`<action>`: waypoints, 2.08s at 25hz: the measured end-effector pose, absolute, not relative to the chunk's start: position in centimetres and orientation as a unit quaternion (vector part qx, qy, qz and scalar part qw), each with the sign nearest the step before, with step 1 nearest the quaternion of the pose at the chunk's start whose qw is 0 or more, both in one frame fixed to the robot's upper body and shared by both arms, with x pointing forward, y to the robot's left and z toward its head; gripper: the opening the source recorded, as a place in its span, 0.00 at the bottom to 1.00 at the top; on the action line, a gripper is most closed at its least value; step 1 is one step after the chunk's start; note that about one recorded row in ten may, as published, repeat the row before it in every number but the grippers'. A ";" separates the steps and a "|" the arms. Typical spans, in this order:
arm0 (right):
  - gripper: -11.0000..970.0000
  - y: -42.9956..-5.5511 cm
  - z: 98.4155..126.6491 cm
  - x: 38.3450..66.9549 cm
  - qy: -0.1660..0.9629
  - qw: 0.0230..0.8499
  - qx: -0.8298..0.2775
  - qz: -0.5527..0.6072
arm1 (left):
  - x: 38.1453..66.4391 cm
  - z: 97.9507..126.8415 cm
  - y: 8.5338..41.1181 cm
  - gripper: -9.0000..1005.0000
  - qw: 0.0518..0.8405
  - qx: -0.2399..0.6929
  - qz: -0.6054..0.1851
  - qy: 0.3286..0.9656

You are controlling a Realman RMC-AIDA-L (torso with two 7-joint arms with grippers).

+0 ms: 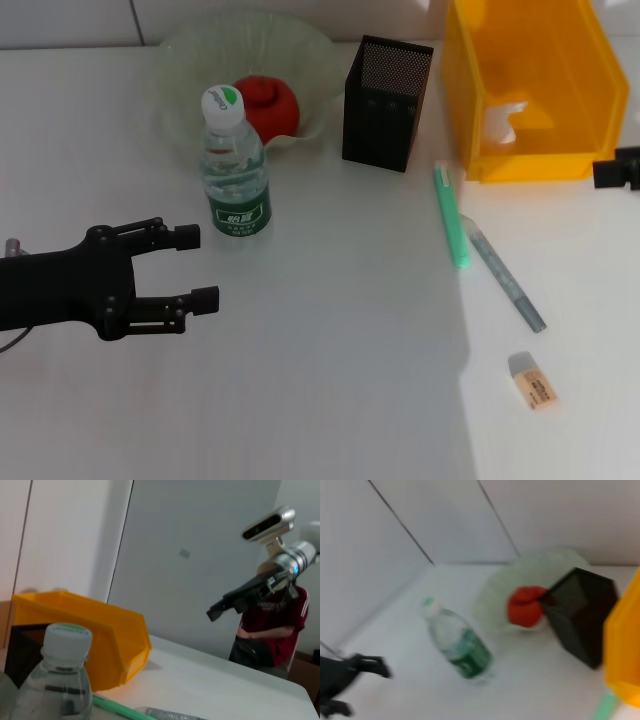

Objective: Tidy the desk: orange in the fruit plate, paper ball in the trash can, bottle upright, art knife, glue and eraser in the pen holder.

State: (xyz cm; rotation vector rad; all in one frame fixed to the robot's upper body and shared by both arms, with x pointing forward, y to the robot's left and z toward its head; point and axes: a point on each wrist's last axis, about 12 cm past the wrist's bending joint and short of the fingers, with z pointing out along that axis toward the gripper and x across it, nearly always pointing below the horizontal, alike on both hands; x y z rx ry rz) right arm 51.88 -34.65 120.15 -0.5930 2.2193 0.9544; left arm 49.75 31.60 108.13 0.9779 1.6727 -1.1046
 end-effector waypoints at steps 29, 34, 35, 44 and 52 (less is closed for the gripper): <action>0.70 -19.7 114.5 62.0 0.944 0.144 -0.279 0.103 | 50.0 108.1 30.4 0.86 0.418 0.417 -0.418 0.691; 0.70 -19.0 113.9 62.5 0.942 0.161 -0.279 0.094 | 50.0 108.0 30.4 0.86 0.419 0.415 -0.414 0.693; 0.70 -18.8 113.5 62.7 0.942 0.162 -0.278 0.095 | 50.1 108.0 30.2 0.86 0.420 0.414 -0.414 0.694; 0.70 -17.7 112.5 63.0 0.939 0.168 -0.285 0.095 | 50.2 107.8 29.8 0.86 0.422 0.412 -0.412 0.695; 0.62 -16.5 111.9 63.2 0.935 0.170 -0.300 0.080 | 50.4 107.8 29.5 0.86 0.417 0.415 -0.410 0.697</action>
